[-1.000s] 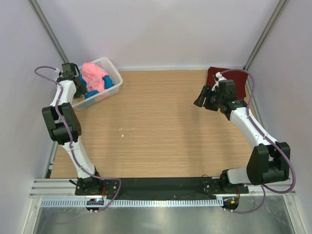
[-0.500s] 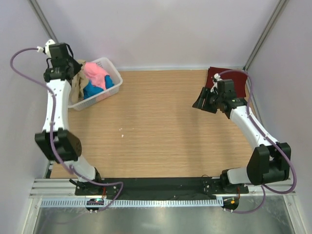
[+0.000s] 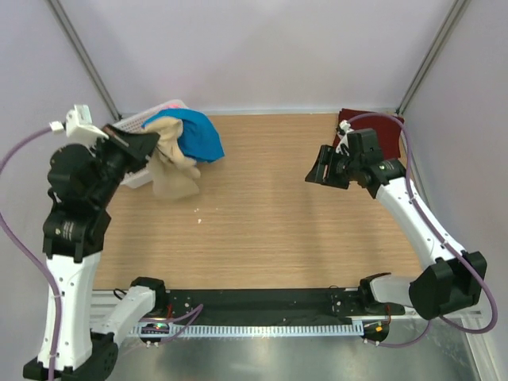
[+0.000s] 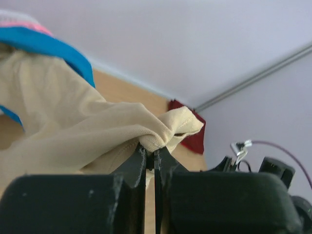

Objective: Fold and stack the t-shirts
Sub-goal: Grab the tshirt from the pile

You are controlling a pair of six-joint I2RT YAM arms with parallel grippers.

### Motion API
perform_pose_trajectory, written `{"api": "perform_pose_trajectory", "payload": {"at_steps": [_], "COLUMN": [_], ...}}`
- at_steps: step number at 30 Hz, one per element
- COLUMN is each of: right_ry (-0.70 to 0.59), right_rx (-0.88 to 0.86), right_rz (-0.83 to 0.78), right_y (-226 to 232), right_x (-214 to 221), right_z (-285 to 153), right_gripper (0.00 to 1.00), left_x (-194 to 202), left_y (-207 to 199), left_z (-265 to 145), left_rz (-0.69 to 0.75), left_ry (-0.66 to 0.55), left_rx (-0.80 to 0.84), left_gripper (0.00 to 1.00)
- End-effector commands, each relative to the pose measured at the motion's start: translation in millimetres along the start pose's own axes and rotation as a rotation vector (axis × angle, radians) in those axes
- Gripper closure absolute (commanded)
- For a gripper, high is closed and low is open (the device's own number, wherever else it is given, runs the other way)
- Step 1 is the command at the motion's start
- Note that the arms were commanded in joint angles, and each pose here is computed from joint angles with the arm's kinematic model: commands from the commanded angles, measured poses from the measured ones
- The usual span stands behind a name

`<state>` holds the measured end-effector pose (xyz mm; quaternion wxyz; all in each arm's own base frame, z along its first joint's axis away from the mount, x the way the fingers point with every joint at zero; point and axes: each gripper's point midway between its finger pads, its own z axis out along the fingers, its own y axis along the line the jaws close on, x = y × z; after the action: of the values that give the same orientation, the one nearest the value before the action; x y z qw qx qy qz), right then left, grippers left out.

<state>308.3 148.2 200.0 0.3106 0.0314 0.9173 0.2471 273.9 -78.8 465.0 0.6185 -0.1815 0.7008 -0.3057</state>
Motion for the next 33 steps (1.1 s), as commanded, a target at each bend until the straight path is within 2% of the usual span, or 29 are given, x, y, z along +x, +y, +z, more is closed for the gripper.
{"api": "perform_pose_trajectory", "payload": {"at_steps": [1,3,7,11,13,15,16,17,18,19,21,22,24,25,27,31,33], "right_ry": [-0.03,-0.024,-0.001,0.007,0.01,0.02,0.025,0.026,0.027,0.024,0.018,0.02,0.024,0.026,0.035,0.055,0.058], "right_rx": [-0.007,0.003,0.022,0.044,0.051,0.058,0.062,0.063,0.062,0.071,0.079,0.08,0.088,0.088,0.091,0.076,0.066], "right_rz": [0.012,0.021,0.036,0.022,0.02,0.019,0.021,0.019,0.019,0.022,0.02,0.018,0.013,0.009,0.008,0.019,0.022], "right_y": [4.5,-1.7,-10.9,-17.3,-19.4,-20.2,-21.3,-21.4,-21.4,-24.0,-26.0,-26.3,-28.7,-29.1,-31.1,-30.4,-28.0], "right_x": [4.2,15.2,31.6,36.7,36.1,36.7,37.3,37.8,38.6,40.3,41.9,43.3,46.9,48.4,52.6,57.2,55.4], "right_z": [-19.3,-18.1,-14.3,-12.4,-10.0,-8.8,-7.9,-7.9,-8.2,-9.5,-11.5,-12.2,-15.7,-15.7,-15.1,-10.0,-8.6], "right_gripper": [0.38,0.38,0.38,0.37,0.37,0.37,0.36,0.36,0.36,0.36,0.36,0.36,0.36,0.36,0.35,0.35,0.35], "left_x": [68.3,100.7,142.2,189.6,196.4,223.2,231.4,230.6,248.2,245.8,247.2,239.6,199.9,175.7,127.4,48.9,10.4], "left_y": [16.0,29.6,22.1,-13.5,-32.4,-56.3,-65.3,-78.0,-90.9,-107.8,-115.1,-111.9,-121.7,-117.8,-129.2,-127.3,-114.2], "left_z": [-9.3,-12.7,-23.8,-34.1,-27.2,-26.9,-25.2,-23.9,-30.3,-31.9,-26.1,-21.4,-13.8,-6.5,-4.8,8.2,18.3], "left_rz": [-0.093,-0.127,-0.163,-0.106,-0.049,0.034,0.049,0.05,0.059,0.081,0.147,0.154,0.163,0.196,0.205,0.301,0.361], "left_ry": [0.199,0.27,0.372,0.486,0.479,0.561,0.594,0.602,0.673,0.657,0.634,0.605,0.47,0.371,0.252,0.038,-0.068], "left_rx": [0.021,0.011,0.051,0.141,0.174,0.25,0.282,0.322,0.386,0.461,0.451,0.41,0.396,0.354,0.342,0.252,0.162], "left_gripper": [1.0,1.0,1.0,1.0,1.0,0.9,0.9,0.96,1.0,1.0,1.0,1.0,1.0,1.0,1.0,1.0,1.0]}}
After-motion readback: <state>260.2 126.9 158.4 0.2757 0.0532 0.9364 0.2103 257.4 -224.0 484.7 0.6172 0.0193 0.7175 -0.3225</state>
